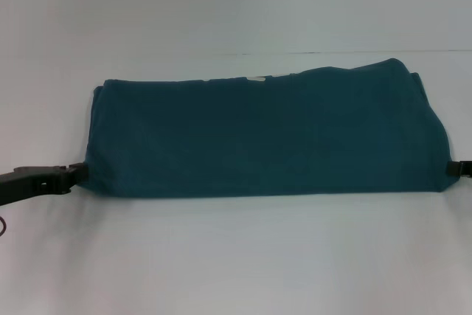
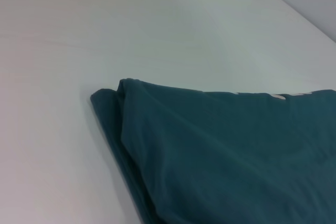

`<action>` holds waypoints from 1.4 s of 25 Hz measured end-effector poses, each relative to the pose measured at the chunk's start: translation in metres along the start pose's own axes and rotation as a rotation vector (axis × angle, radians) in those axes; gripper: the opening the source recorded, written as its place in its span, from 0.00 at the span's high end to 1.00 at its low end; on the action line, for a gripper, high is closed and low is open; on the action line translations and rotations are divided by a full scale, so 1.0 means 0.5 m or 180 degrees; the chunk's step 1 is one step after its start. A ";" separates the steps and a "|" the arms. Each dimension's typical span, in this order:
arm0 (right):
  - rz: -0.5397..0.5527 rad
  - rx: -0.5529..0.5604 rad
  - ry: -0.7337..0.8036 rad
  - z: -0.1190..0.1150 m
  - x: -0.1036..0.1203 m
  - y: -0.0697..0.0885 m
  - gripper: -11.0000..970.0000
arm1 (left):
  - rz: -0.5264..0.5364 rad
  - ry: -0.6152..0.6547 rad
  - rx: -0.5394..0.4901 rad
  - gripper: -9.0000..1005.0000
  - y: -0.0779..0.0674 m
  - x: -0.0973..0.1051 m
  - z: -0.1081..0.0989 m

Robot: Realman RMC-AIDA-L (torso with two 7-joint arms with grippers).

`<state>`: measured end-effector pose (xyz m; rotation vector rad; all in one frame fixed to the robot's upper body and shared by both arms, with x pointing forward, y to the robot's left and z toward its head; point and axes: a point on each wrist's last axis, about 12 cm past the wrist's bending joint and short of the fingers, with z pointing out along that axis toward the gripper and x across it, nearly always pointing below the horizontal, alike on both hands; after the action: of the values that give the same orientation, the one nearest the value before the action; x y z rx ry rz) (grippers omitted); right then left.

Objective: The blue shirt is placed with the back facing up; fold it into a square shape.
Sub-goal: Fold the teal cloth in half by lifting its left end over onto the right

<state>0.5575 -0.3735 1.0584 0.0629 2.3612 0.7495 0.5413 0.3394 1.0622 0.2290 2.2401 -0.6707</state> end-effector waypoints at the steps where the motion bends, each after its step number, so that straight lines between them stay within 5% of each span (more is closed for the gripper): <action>1: 0.0001 0.0000 -0.0003 0.000 0.000 0.000 0.99 | 0.0002 -0.0004 -0.0004 0.99 0.000 -0.001 -0.001; 32: -0.0053 -0.0202 -0.0022 0.004 0.008 0.015 0.98 | -0.0077 -0.0168 -0.0219 0.99 0.028 -0.001 -0.041; 35: -0.0067 -0.0215 -0.0013 -0.004 0.006 0.012 0.96 | -0.0118 -0.0190 -0.0202 0.87 0.029 0.003 -0.047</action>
<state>0.5532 -0.3689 1.0610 0.0108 2.3270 0.8176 0.5307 0.3643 1.0685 0.1346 2.2093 -0.6169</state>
